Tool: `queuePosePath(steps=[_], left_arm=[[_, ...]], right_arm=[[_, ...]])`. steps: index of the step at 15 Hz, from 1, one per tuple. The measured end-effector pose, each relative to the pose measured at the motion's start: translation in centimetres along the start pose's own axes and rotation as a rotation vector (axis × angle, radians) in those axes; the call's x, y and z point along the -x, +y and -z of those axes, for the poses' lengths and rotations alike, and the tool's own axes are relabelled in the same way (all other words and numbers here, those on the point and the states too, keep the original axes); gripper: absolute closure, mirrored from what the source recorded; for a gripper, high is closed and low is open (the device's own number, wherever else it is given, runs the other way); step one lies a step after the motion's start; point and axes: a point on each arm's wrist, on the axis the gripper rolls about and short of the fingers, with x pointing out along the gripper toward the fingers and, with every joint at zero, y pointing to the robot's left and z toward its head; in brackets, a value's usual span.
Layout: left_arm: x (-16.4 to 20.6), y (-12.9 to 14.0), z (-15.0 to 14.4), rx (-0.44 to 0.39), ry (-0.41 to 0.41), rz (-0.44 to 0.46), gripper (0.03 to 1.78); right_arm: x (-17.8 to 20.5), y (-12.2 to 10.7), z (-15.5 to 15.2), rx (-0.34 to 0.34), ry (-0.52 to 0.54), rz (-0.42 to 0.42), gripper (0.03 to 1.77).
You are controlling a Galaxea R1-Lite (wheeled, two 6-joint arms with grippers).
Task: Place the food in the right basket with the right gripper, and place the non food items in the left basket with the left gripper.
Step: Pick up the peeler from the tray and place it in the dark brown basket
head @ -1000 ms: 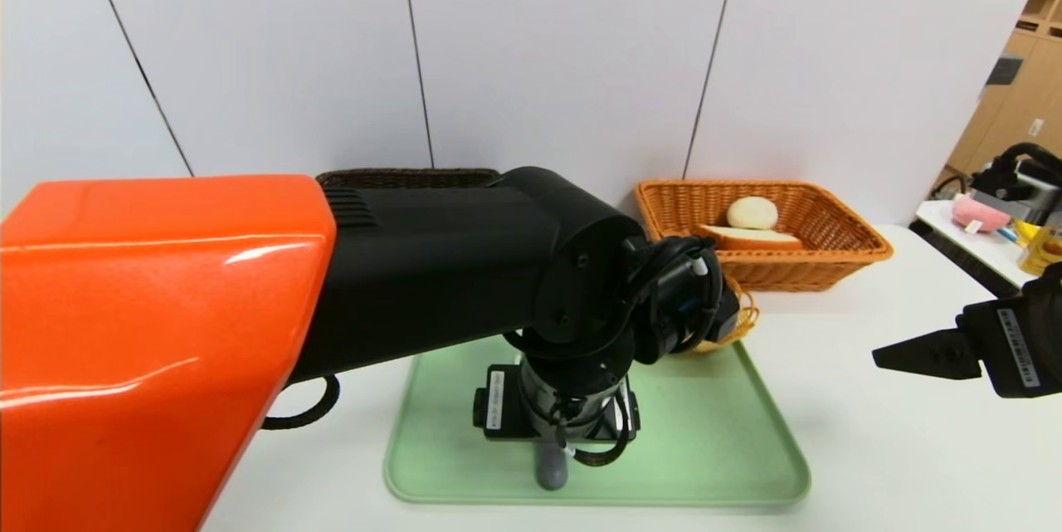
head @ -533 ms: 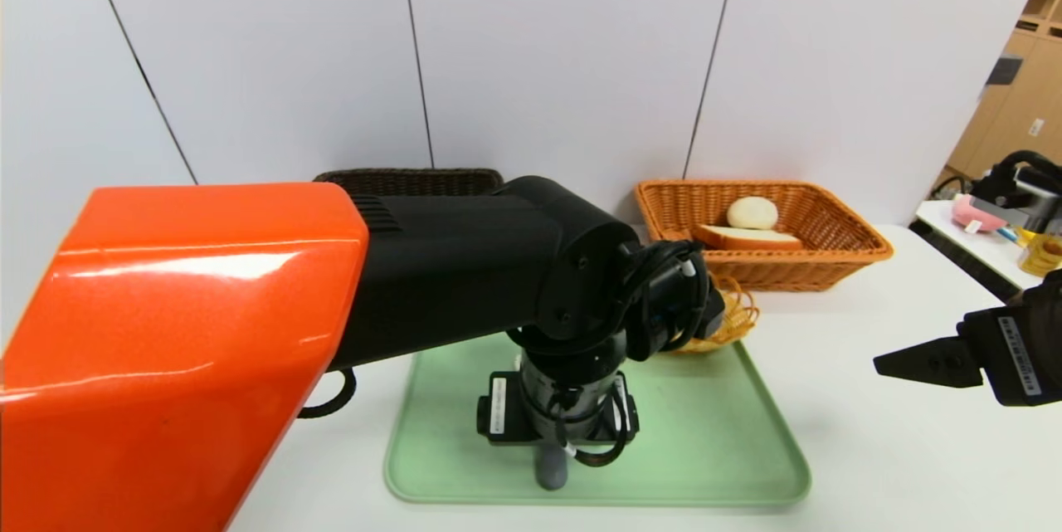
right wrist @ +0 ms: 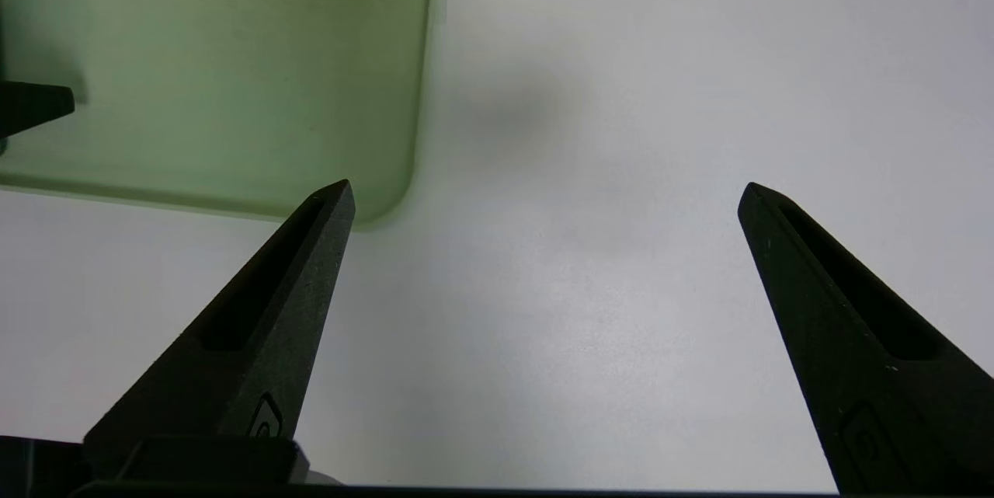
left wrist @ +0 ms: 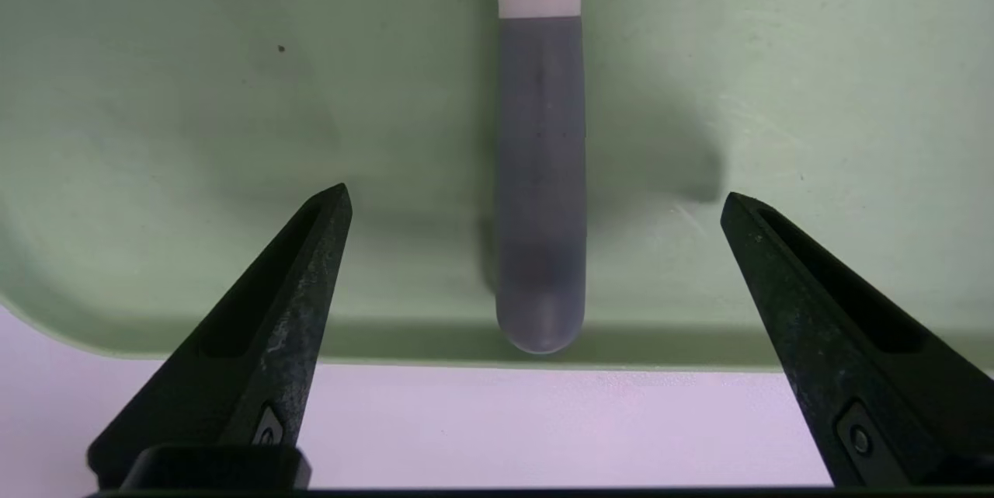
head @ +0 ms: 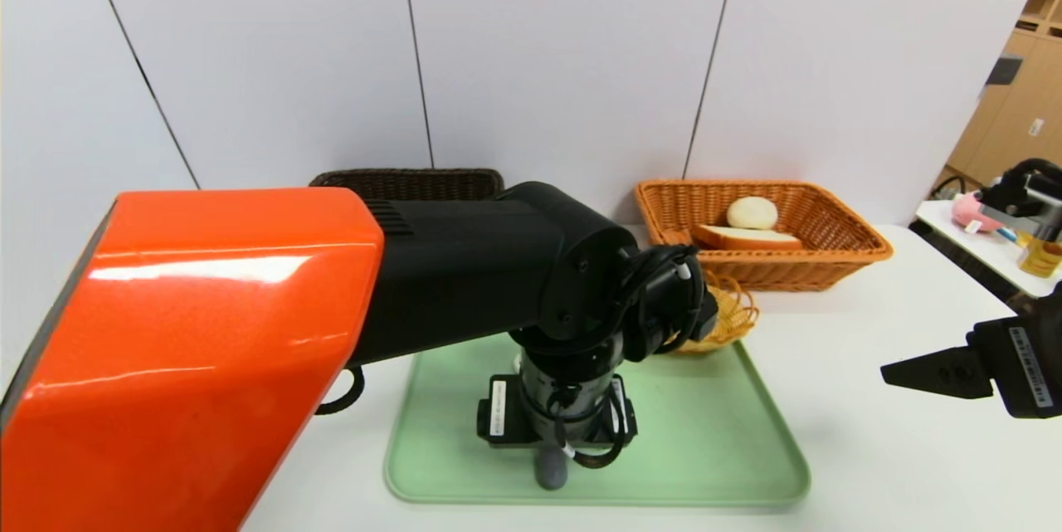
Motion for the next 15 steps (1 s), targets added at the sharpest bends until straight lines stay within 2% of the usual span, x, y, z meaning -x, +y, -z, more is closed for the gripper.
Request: queuePosePath(steps=[1,2,5,9,10,15], left_arm=[[-0.14,0.04,-0.09,0.001,0.002,-0.003,0.12],[-0.31,0.02,-0.11,0.001,0.004,-0.006,0.20],[-0.79,-0.13,-0.05,-0.003,0.009,-0.014,0.68],[-0.91,-0.19,-0.01,-0.007,0.011,-0.016,1.12],[-0.93,-0.18,0.00,-0.007,0.012,-0.017,1.52],[-0.25,0.08,-0.10,-0.002,0.005,-0.007,1.52]], right_arm=[[0.03,-0.01,0.04,-0.001,-0.001,0.000,0.09],[0.05,-0.02,0.08,-0.001,-0.001,0.000,0.09],[0.12,-0.03,0.10,-0.001,-0.004,-0.001,0.09],[0.11,-0.05,0.17,-0.002,-0.002,0.000,0.09],[0.07,-0.04,0.22,-0.001,0.000,0.000,0.09],[0.23,-0.11,0.47,-0.001,-0.003,0.000,0.09]])
